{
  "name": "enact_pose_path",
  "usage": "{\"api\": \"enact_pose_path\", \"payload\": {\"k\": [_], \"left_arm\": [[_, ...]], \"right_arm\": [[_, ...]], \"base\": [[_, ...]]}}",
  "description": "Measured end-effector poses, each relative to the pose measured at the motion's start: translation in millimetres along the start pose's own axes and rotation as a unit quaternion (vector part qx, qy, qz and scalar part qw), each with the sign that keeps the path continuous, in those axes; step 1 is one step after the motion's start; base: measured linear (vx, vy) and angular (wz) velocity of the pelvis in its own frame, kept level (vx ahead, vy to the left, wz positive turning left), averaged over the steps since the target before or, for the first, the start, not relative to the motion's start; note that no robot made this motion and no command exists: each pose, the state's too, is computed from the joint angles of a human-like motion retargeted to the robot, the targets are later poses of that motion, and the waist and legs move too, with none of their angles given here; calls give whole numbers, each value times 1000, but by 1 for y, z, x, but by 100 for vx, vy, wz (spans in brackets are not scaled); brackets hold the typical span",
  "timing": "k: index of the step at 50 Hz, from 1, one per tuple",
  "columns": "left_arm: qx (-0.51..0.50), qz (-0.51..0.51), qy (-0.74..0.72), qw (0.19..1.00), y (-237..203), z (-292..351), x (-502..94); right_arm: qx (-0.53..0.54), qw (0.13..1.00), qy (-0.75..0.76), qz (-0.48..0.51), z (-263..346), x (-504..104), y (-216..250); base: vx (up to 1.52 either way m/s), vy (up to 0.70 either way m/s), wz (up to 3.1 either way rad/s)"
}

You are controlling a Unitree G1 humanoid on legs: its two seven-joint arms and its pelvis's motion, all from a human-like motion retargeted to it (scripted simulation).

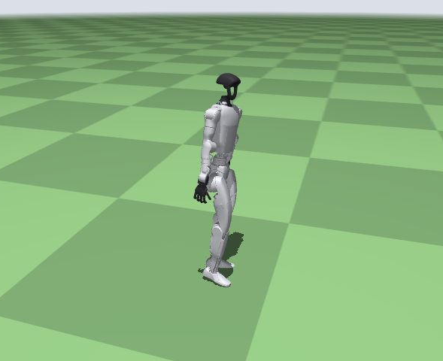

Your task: In place motions

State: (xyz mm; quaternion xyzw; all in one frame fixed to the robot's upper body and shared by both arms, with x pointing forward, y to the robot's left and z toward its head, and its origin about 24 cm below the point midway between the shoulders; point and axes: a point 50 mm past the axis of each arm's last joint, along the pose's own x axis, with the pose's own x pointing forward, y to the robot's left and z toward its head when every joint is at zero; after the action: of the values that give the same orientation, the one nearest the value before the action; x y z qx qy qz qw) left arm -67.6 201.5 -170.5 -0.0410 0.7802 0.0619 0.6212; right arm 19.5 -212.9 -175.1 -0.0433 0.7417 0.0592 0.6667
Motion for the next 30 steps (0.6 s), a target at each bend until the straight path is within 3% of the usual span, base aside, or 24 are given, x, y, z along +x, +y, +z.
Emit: {"api": "enact_pose_path", "payload": {"k": [7, 17, 30], "left_arm": [[-72, -8, 3, 997, -1, -14, 1], [-41, -3, -67, 997, 5, 25, -2], [-8, -24, -207, 978, -7, 108, -20]], "right_arm": [[-88, 994, -58, -12, 45, -7, 1], [-238, 958, -157, -27, 103, -23, 16], [-172, 981, -85, -33, 59, -8, 7]], "base": [[-17, 28, -73], [-32, 31, -59], [-41, 21, -6]]}}
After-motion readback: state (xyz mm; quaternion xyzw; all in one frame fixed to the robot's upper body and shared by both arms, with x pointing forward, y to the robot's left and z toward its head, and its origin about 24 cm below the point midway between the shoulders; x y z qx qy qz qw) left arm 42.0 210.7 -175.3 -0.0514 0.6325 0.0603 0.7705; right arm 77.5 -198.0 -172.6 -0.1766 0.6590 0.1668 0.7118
